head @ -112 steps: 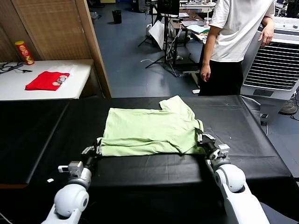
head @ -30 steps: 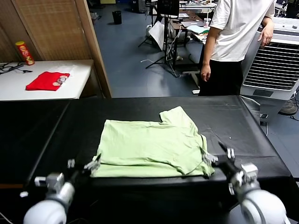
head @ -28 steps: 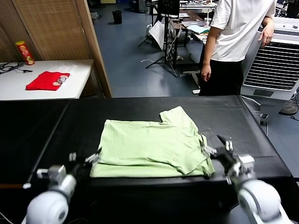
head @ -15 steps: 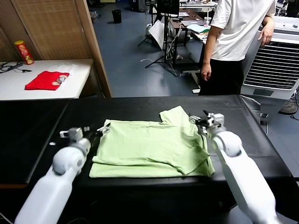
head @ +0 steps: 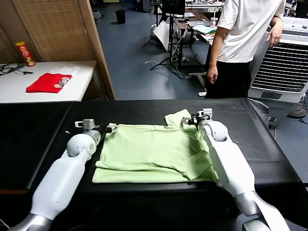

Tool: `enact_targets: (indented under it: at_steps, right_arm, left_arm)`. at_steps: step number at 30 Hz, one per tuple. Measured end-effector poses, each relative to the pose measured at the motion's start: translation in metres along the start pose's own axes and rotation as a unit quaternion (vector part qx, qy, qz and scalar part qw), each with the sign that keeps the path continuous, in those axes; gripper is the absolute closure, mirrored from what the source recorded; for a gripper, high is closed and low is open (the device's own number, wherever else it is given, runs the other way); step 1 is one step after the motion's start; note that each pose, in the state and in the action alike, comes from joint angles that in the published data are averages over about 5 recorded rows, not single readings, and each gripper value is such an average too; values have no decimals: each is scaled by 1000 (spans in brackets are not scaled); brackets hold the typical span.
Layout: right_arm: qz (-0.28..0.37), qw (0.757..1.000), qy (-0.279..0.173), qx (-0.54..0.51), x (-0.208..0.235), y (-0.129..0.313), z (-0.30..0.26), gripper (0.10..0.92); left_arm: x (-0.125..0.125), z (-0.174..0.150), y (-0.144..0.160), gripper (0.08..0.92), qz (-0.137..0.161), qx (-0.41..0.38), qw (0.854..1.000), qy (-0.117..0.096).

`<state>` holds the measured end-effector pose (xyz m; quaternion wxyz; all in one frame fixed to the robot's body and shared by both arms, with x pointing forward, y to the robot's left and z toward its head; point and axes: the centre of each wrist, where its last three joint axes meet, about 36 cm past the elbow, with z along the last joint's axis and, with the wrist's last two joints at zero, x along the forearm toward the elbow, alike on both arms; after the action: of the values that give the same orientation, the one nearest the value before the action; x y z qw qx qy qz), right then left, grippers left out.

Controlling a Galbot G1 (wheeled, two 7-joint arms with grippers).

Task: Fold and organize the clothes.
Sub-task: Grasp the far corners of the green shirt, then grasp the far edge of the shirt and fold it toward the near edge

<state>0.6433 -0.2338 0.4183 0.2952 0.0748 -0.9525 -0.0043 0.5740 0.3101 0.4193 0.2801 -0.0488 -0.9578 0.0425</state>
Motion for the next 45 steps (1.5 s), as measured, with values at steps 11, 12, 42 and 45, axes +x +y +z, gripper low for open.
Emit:
enact_targets:
  at_steps: [11,12,42,45]
  right_arm:
    - [-14,999,-49,3,3,1,16,892]
    - [-17,998,-58,3,5,0,17,898]
    - [-42,996,-66,51,185,-17,81,900]
    - [-41,996,-48,58,198,-13,87,900]
  left_arm:
    - [-3,4,2,783,-1,-6,1000,-9]
    - [-2,4,3,824,-2,-6,1000,-12]
    - [174,54,8,870,-20,-88,992,-87]
    - [186,66,10,870,-28,-100,991,-79]
